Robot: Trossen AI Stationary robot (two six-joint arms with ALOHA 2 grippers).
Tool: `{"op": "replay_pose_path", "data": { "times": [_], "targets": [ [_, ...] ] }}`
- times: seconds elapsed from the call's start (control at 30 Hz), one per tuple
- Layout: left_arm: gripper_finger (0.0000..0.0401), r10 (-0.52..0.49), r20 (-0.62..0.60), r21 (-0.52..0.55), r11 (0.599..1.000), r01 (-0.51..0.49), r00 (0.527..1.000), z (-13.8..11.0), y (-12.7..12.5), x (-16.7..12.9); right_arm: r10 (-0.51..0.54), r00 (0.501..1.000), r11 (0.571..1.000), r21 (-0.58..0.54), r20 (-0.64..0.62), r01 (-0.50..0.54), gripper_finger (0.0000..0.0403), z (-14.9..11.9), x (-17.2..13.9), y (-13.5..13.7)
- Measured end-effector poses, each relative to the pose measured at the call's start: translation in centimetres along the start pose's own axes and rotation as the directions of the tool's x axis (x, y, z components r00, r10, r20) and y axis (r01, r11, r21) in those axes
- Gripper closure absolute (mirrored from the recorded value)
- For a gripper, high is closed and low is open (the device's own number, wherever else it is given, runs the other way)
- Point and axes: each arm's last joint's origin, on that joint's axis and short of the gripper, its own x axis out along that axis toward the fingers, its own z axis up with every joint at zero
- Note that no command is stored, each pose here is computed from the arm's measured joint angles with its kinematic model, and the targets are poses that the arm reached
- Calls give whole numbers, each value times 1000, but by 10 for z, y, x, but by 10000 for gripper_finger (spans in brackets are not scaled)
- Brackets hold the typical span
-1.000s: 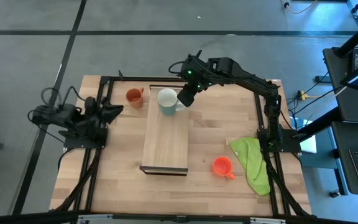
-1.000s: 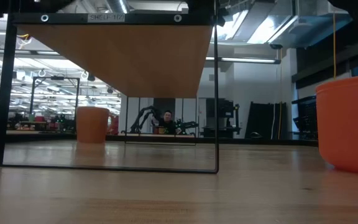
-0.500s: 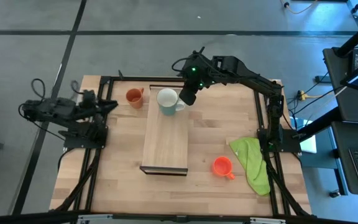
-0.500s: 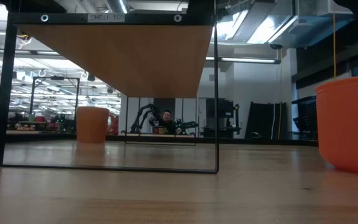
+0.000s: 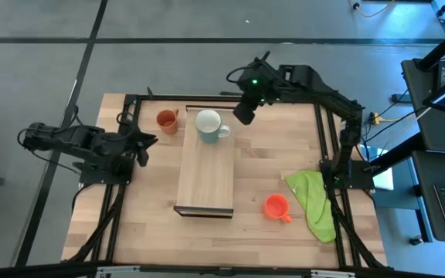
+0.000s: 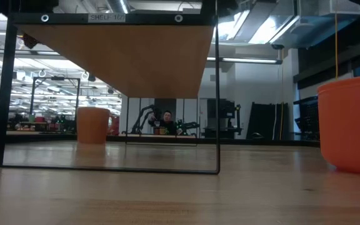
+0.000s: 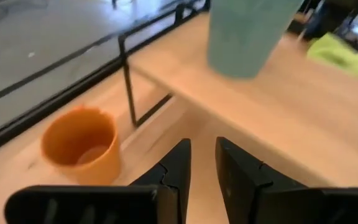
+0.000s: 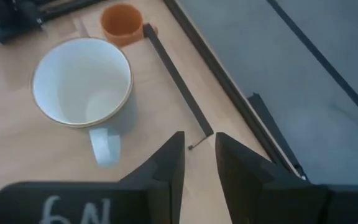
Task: Stack small to large cups/mugs on shelf
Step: Put the brown mug on the shelf
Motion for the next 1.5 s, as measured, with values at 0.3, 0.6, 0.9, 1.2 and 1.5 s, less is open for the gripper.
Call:
{"op": "replay_pose_path", "data": {
  "times": [0.3, 0.6, 0.9, 1.2, 1.5],
  "targets": [
    [332, -8, -111, 154, 988, 25, 994, 12, 2, 4, -10, 996, 1000, 14, 86, 9, 311, -2, -33, -9],
    [332, 53, -191, 307, 952, 9, 980, 46, 1, 11, -18, 993, 999, -45, 119, 23, 311, -5, -49, -14],
    [332, 169, -542, 92, 986, -142, 823, 50, 16, 56, -19, 990, 999, -39, 140, 25, 311, -8, -61, -18],
    [332, 206, -565, 314, 949, -23, 799, 78, 23, 86, -31, 993, 998, -46, 116, 36, 311, -12, -63, -20],
    [332, 196, -511, 537, 833, 133, 837, 91, 33, 88, -42, 997, 997, -62, 63, 46, 311, -17, -63, -21]
  ]
}}
